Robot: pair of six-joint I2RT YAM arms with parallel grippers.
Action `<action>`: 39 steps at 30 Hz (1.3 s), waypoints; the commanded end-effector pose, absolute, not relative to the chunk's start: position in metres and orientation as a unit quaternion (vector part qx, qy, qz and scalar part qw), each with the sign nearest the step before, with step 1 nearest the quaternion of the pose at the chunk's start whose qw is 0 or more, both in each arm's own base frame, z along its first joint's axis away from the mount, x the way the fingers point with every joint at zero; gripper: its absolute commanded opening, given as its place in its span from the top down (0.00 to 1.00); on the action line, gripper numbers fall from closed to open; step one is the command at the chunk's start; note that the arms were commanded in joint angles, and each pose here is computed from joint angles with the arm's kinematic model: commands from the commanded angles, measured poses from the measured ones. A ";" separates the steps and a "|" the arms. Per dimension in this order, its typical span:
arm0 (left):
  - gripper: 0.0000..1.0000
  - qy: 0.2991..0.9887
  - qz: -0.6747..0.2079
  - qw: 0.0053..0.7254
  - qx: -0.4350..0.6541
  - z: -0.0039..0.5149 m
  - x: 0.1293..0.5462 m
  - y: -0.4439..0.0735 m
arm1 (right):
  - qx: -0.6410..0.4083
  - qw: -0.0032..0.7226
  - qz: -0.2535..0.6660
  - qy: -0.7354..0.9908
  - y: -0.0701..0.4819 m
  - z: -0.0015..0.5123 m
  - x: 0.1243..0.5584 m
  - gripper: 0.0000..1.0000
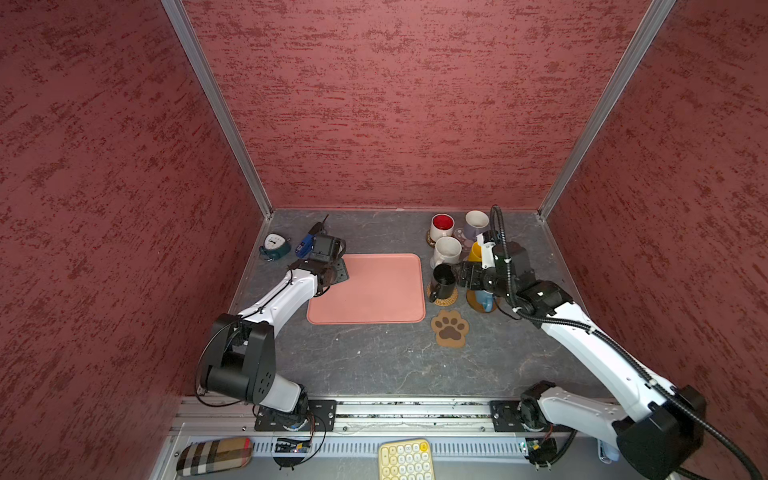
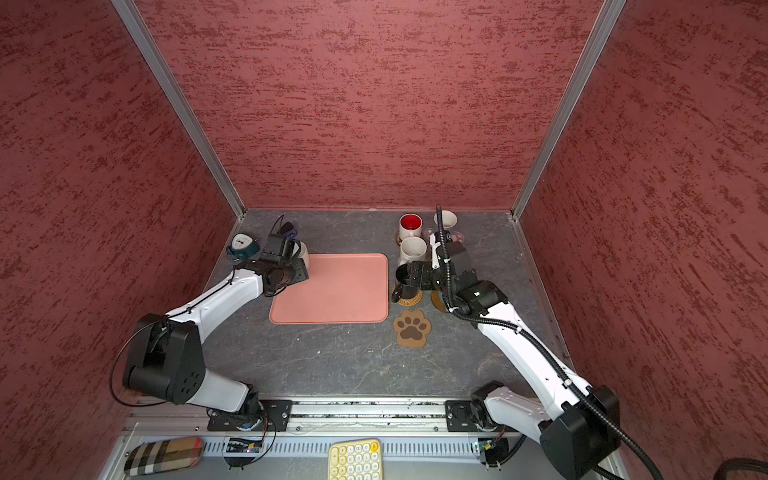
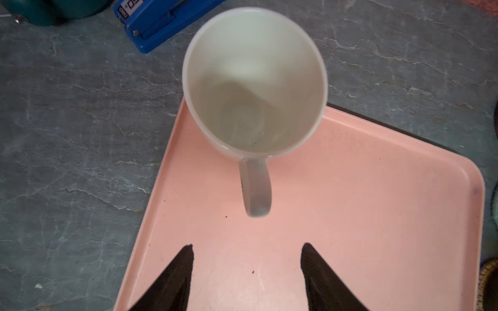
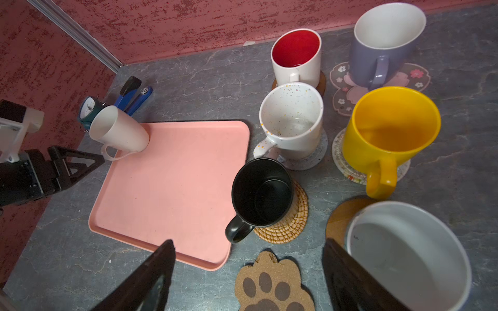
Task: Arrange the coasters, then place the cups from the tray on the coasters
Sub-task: 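Close the left gripper on the white mug's handle, then lift the white mug with the left gripper and carry it toward the paw-print coaster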
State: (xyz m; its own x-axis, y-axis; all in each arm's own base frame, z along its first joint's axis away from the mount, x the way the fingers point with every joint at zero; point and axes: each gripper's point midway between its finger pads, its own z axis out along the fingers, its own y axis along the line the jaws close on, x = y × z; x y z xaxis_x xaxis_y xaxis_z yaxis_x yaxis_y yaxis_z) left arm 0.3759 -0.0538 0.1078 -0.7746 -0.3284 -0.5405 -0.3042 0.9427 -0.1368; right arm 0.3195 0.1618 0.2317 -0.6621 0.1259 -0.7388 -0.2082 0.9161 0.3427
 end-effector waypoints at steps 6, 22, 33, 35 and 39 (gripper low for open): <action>0.48 0.935 -0.027 0.309 -0.173 0.108 0.408 -0.043 | -0.026 0.431 0.213 0.876 0.170 0.250 0.330 0.14; 0.86 0.936 -0.040 0.311 -0.161 0.106 0.423 -0.048 | -0.026 0.431 0.205 0.878 0.170 0.250 0.335 0.14; 1.00 0.928 -0.065 0.346 -0.124 0.161 0.412 -0.070 | -0.010 0.465 0.209 0.860 0.162 0.269 0.347 0.07; 1.00 0.923 -0.080 0.361 -0.107 0.181 0.405 -0.082 | -0.004 0.472 0.209 0.857 0.157 0.276 0.351 0.07; 1.00 0.917 -0.108 0.381 -0.052 0.220 0.382 -0.116 | 0.002 0.480 0.204 0.853 0.151 0.286 0.359 0.06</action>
State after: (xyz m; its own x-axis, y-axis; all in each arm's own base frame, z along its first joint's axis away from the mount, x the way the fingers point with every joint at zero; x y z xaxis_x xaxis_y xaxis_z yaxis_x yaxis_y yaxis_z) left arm 0.3838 -0.0933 0.1651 -0.7709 -0.2183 -0.5984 -0.1249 0.9730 -0.1941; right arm 0.3468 0.1539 0.2562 -0.6089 0.1754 -0.7736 -0.1802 0.9191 0.3503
